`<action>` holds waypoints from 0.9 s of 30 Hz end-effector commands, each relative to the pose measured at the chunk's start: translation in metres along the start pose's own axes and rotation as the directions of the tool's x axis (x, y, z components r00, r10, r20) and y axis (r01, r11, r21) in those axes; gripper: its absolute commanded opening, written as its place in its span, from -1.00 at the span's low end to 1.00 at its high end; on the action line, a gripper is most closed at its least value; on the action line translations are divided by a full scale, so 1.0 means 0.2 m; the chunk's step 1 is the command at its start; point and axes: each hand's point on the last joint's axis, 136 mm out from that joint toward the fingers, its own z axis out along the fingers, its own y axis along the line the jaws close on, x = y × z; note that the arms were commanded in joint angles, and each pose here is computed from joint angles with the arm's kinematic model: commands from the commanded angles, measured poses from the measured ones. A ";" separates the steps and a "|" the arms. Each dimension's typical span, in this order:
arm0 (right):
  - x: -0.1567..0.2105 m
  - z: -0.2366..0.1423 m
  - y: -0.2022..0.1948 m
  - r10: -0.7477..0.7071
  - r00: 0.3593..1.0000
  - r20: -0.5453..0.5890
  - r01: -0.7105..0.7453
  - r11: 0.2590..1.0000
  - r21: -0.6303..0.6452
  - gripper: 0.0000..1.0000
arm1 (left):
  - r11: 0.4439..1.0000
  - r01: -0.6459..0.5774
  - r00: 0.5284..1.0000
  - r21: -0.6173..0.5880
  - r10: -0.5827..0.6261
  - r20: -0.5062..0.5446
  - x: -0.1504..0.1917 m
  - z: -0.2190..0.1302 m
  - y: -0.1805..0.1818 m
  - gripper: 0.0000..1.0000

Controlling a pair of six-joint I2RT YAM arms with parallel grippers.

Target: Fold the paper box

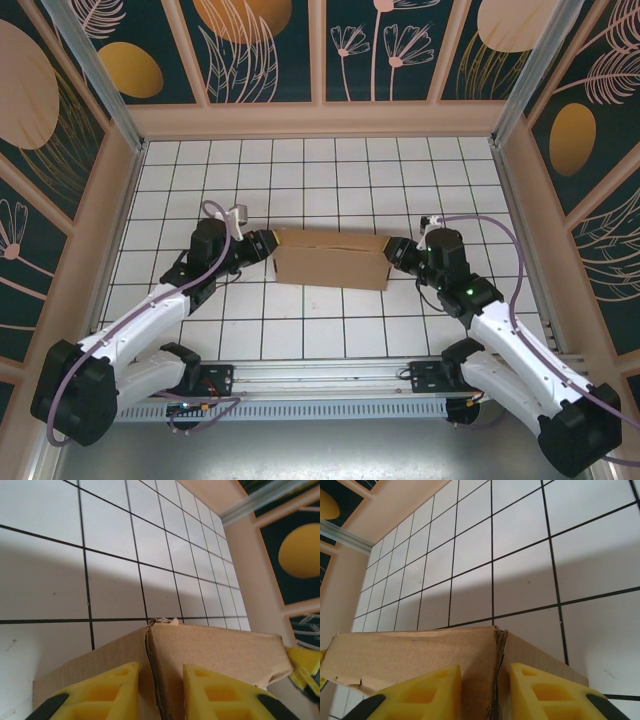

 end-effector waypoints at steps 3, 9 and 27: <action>-0.11 -0.03 0.35 0.012 1.000 -0.019 -0.016 0.979 -0.203 -0.40 | 0.990 0.023 0.998 0.141 -0.031 0.051 -0.14 -0.08 -0.29 -0.51; -0.27 0.06 0.47 -0.051 0.998 0.027 0.056 0.979 -0.194 -0.39 | 0.992 -0.002 0.994 0.124 -0.012 0.106 -0.27 0.01 -0.32 -0.51; -0.72 0.46 0.32 -0.178 0.966 0.189 0.226 0.934 -0.277 -0.40 | 0.978 -0.192 0.954 0.077 0.168 0.250 -0.63 0.43 -0.19 -0.50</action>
